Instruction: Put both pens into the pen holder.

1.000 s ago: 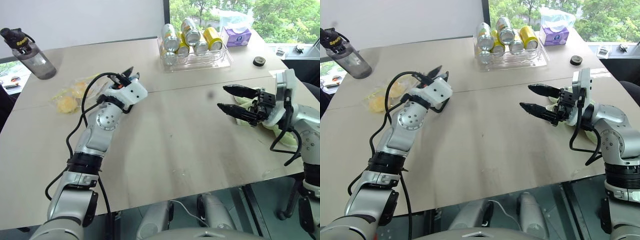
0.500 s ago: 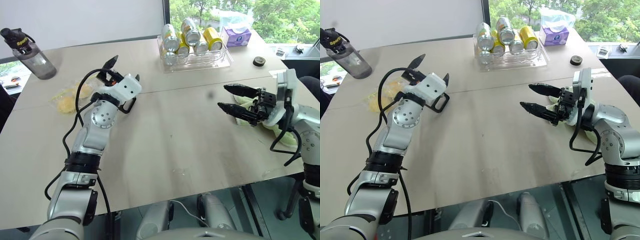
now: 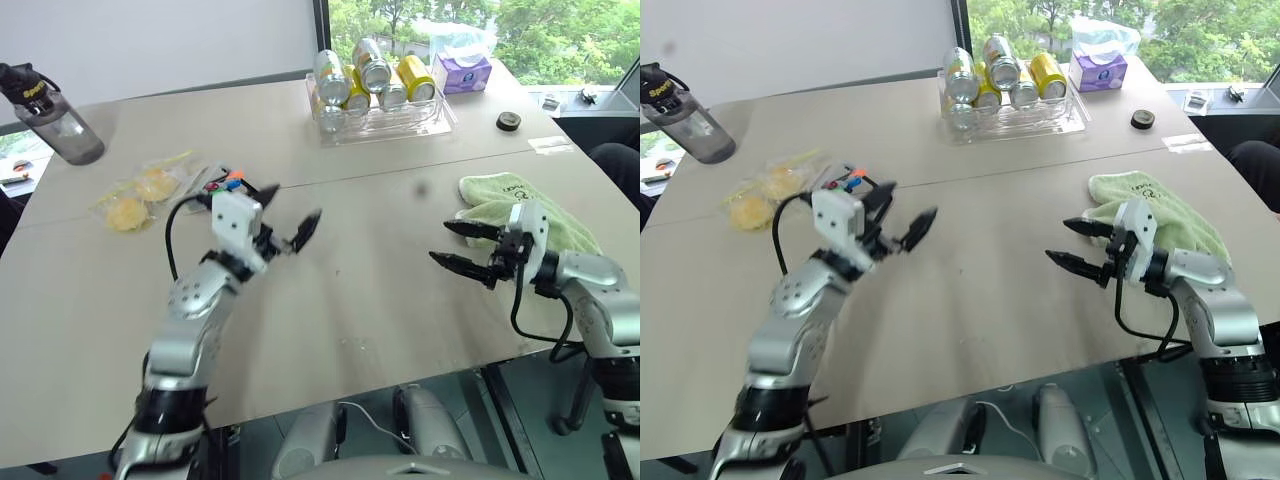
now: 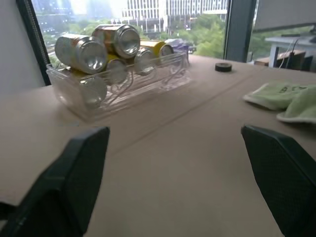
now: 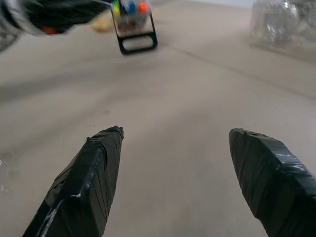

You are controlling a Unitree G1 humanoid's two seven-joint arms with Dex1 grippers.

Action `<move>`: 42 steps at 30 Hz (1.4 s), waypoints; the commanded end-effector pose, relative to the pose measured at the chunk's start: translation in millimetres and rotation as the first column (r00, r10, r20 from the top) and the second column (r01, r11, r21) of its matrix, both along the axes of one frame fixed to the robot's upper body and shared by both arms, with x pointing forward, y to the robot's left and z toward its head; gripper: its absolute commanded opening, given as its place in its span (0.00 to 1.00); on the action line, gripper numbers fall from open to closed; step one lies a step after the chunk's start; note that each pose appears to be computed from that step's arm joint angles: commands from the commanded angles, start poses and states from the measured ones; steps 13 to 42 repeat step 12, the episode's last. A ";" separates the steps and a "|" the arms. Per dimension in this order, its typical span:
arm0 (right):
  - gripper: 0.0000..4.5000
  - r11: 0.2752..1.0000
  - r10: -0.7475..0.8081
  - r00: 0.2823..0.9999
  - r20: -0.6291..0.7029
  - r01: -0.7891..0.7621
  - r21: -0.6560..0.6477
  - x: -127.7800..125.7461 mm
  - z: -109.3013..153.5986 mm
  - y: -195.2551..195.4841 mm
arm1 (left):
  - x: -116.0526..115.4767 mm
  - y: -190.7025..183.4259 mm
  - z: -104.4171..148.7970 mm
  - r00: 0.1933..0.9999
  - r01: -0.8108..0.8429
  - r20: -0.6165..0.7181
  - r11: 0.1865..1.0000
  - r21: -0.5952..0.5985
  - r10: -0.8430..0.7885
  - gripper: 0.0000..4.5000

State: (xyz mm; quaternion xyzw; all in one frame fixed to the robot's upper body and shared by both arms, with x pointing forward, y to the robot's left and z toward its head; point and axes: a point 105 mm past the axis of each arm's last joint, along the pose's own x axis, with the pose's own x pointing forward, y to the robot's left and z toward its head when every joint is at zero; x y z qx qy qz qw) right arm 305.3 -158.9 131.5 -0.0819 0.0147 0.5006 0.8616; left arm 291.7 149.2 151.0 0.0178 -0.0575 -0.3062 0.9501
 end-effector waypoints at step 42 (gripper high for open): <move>0.81 0.996 -0.081 0.997 0.011 0.081 -0.042 -4.3 -34.8 -17.3 | -63.9 21.6 -62.0 0.957 -0.027 -0.285 0.993 0.111 0.057 0.98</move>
